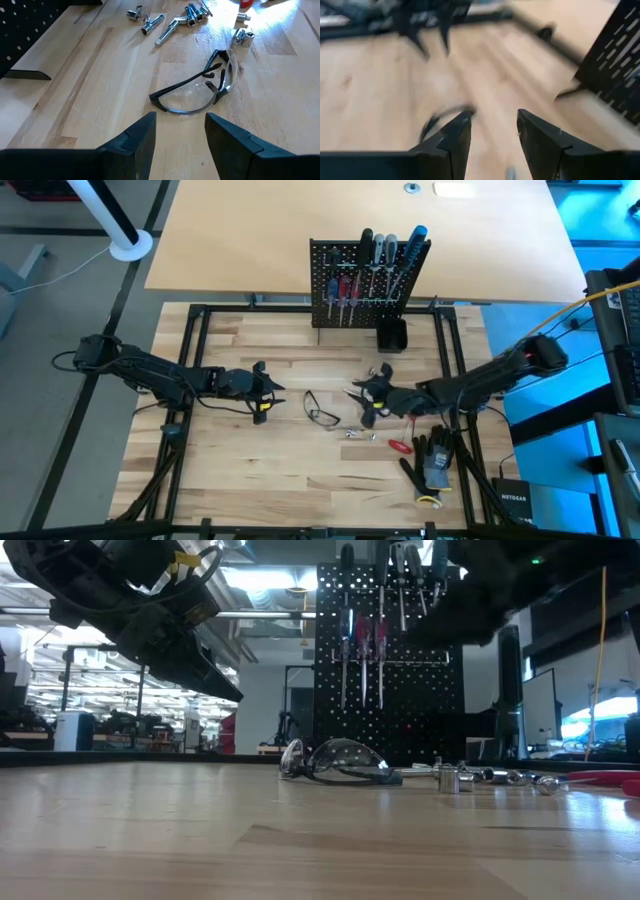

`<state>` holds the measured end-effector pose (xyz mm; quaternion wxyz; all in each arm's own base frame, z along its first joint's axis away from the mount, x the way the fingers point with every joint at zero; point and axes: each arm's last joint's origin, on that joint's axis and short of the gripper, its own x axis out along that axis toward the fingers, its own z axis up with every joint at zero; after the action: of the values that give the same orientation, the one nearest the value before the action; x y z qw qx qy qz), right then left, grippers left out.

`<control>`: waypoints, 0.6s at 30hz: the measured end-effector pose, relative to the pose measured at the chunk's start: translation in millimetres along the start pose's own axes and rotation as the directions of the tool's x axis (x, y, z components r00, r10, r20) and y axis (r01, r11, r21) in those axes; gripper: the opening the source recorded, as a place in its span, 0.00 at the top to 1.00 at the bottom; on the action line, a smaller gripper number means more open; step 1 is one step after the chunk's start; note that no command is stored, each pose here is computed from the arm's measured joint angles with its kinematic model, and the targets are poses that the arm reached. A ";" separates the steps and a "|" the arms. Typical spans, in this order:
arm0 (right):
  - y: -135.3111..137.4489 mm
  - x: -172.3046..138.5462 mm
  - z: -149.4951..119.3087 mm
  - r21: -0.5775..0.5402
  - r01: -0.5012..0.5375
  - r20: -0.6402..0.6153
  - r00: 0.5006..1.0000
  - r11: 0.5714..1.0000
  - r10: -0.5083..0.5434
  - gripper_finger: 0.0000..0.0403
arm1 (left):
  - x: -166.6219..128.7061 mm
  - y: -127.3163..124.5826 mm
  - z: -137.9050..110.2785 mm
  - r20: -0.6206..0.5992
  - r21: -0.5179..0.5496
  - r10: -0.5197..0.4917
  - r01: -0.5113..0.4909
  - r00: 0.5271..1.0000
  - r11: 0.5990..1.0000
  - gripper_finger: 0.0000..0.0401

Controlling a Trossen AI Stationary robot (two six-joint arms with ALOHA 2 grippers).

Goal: Hang tools onto peg board
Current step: Hang the red allen wrench on the peg board

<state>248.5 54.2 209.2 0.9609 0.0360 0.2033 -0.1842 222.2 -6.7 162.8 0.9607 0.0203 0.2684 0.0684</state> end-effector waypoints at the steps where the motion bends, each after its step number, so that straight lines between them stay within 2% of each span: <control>1: -1.9 -3.4 -1.1 0.017 -0.025 -0.035 0.999 1.000 0.026 0.60 | 0.0 0.0 0.1 0.001 0.000 0.000 0.000 1.000 1.000 0.60; 4: -7.7 -11.7 -6.7 0.061 -0.060 -0.142 0.988 0.996 0.068 0.60 | 0.0 0.1 0.0 0.000 0.000 0.000 0.000 1.000 1.000 0.60; 10: -16.2 -20.9 -24.7 0.148 -0.026 -0.364 0.928 0.989 0.079 0.60 | 0.0 0.1 -0.3 -0.003 -0.001 0.000 0.000 1.000 1.000 0.60; 13: -19.5 -25.2 -35.5 0.213 0.013 -0.493 0.865 0.977 0.096 0.60 | 0.0 0.0 -0.4 -0.004 -0.003 0.000 0.000 1.000 1.000 0.60; 18: -27.8 -36.6 -52.3 0.285 0.160 -0.700 0.709 0.945 0.091 0.60 | 0.0 0.1 -0.5 -0.005 -0.003 0.000 0.000 1.000 1.000 0.60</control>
<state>187.4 48.3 176.3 0.7870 0.2573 0.5217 -0.2057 221.9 -6.6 162.4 0.9600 0.0187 0.2708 0.0690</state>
